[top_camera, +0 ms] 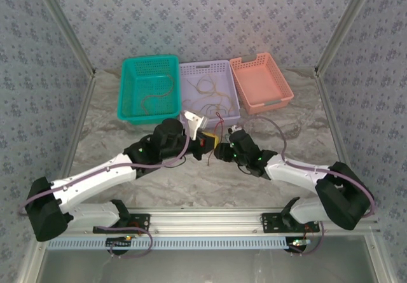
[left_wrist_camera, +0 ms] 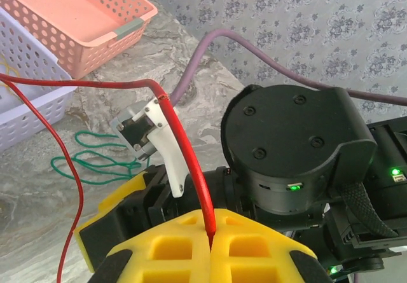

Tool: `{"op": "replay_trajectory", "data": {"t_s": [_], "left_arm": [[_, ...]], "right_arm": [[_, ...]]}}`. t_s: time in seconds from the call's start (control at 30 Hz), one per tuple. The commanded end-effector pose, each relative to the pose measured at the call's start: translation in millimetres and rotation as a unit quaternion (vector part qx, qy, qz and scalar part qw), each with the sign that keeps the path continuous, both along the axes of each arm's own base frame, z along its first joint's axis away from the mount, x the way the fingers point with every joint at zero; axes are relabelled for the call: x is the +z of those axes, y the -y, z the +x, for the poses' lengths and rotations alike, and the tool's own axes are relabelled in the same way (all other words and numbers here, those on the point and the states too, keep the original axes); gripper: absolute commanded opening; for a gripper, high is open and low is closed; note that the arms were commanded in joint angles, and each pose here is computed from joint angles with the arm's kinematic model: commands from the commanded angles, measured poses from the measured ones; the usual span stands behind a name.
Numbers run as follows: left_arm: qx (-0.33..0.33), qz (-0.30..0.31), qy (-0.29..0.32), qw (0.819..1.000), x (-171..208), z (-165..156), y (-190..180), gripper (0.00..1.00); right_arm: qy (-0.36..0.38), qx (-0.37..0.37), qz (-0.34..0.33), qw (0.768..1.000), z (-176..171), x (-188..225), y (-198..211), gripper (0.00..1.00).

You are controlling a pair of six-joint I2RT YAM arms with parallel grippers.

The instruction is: Untangle the cables

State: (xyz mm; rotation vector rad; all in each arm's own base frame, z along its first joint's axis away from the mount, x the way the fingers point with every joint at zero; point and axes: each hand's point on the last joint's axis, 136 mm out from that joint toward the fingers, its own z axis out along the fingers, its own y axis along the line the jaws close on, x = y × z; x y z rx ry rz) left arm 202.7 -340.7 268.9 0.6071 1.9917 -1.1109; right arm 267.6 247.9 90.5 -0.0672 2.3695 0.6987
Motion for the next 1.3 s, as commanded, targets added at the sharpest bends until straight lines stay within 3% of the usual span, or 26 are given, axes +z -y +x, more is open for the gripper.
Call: {"op": "replay_trajectory", "data": {"t_s": [0.0, 0.17, 0.27, 0.33, 0.4, 0.53, 0.67, 0.73, 0.9, 1.1, 1.27], "left_arm": [[-0.001, -0.024, 0.002, 1.000, 27.0, -1.2, -9.6, 0.00], [0.003, -0.031, -0.013, 0.999, 27.9, 1.6, -17.9, 0.00], [-0.003, -0.039, -0.016, 0.999, 33.6, -0.8, -20.6, 0.00], [-0.004, -0.037, -0.015, 0.999, 37.8, -2.4, -23.4, 0.00], [-0.005, -0.028, -0.012, 1.000, 41.1, -3.6, -27.8, 0.00], [0.007, 0.018, -0.014, 1.000, 43.1, 4.3, -47.7, 0.00], [0.060, 0.121, 0.001, 0.991, 42.4, 29.2, -92.8, 0.00], [0.108, 0.200, 0.014, 0.974, 33.4, 45.6, -122.8, 0.00], [0.218, 0.364, 0.056, 0.904, 19.6, 75.2, -188.7, 0.00], [0.278, 0.473, 0.120, 0.827, 15.6, 82.3, -239.3, 0.00], [0.298, 0.552, 0.171, 0.759, 21.0, 85.6, -268.9, 0.00]], "right_arm": [[0.053, -0.011, 0.011, 0.998, 9.5, 24.1, -4.7, 0.54], [0.068, -0.016, 0.016, 0.997, 8.4, 33.0, -2.0, 0.59], [0.060, -0.015, 0.005, 0.998, 14.3, 28.4, -3.8, 0.56], [0.056, -0.012, -0.003, 0.998, 18.2, 24.4, -7.5, 0.47], [0.051, -0.008, -0.017, 0.999, 21.9, 19.9, -11.2, 0.29], [0.064, 0.012, -0.070, 0.995, 22.5, 20.5, -10.5, 0.03], [0.082, 0.054, -0.156, 0.983, 15.3, 26.6, 3.2, 0.00], [0.086, 0.079, -0.205, 0.972, 11.3, 32.0, 13.4, 0.00], [0.089, 0.109, -0.309, 0.941, 0.6, 54.8, 47.0, 0.00], [0.108, 0.144, -0.366, 0.913, -8.2, 72.9, 60.4, 0.00], [0.100, 0.206, -0.427, 0.875, -25.3, 61.7, 61.9, 0.00]]}}
